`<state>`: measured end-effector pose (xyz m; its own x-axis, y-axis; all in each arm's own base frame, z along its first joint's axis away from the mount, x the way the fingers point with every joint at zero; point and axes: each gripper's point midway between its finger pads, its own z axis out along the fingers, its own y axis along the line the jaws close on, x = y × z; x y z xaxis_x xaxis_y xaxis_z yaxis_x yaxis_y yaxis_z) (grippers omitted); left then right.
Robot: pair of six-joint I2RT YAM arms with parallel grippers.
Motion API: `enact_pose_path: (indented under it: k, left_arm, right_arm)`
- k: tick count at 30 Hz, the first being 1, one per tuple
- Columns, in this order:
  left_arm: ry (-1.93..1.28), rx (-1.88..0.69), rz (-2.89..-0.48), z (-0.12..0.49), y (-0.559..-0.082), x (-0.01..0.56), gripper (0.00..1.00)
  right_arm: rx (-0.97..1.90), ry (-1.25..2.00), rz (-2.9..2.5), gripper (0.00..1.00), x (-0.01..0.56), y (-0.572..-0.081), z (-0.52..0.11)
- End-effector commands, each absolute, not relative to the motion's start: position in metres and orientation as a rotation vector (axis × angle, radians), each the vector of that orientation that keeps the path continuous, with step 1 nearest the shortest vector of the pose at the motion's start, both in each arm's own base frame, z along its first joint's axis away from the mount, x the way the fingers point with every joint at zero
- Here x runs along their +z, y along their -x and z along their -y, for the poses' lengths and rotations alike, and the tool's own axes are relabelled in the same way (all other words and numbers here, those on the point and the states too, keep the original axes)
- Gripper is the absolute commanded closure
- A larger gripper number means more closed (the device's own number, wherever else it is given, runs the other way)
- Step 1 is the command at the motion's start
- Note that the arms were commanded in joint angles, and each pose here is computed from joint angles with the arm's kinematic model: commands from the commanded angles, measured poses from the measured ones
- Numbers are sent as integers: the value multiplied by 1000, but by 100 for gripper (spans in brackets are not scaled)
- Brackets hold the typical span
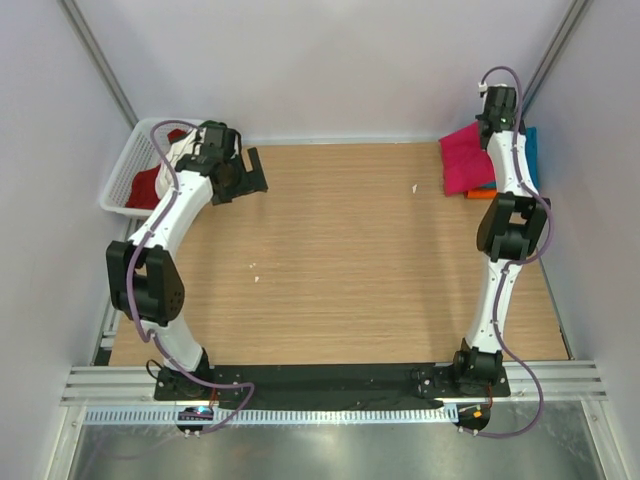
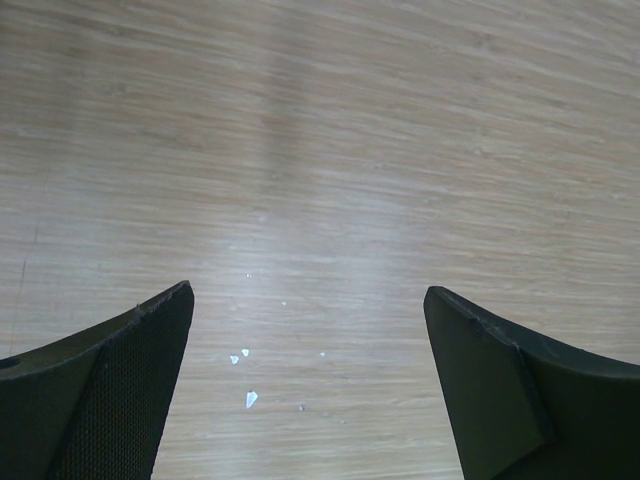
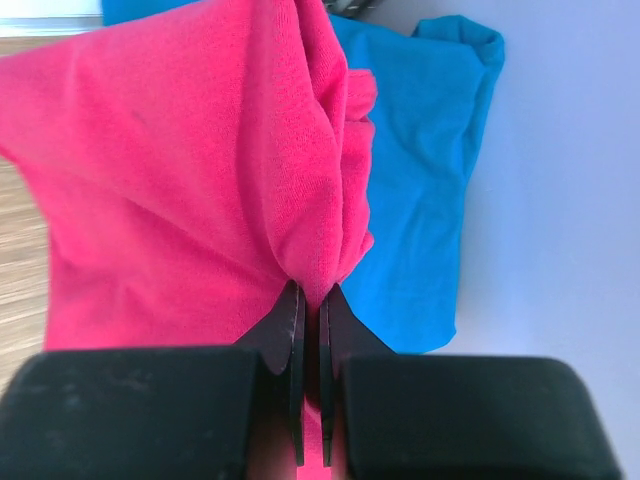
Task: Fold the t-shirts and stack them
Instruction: Neatly place the folded tshirt to the corner
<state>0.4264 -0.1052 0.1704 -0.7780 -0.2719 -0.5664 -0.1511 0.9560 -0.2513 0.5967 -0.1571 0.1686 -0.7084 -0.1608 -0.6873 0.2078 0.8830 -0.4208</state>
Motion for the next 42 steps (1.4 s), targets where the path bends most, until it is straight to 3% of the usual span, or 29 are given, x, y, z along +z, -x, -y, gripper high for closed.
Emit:
enact_pose_path:
  k: [1,9,23,37,40,42]
  left_arm:
    - [308,-251,-2475,106,-436,177,2]
    - [322,-275,-2495,114,-449,176,5]
    - [354,-241,-2441,112,-462,184,0]
    - [368,-231,-2387,117,-466,197,0]
    - [367,-232,-2385,118,-467,198,0]
    - [365,-231,-2385,120,-467,199,0]
  right_arm:
    - [-655,-36,-2088,99,233,-613,168]
    - [-728,-65,-2009,99,263,-614,189]
    - [-822,-145,-1965,99,275,-601,234]
    - [-892,-186,-2053,99,221,-589,272]
    - [-886,-174,-2069,85,209,-593,272]
    - [-863,-162,-2077,68,204,-596,270]
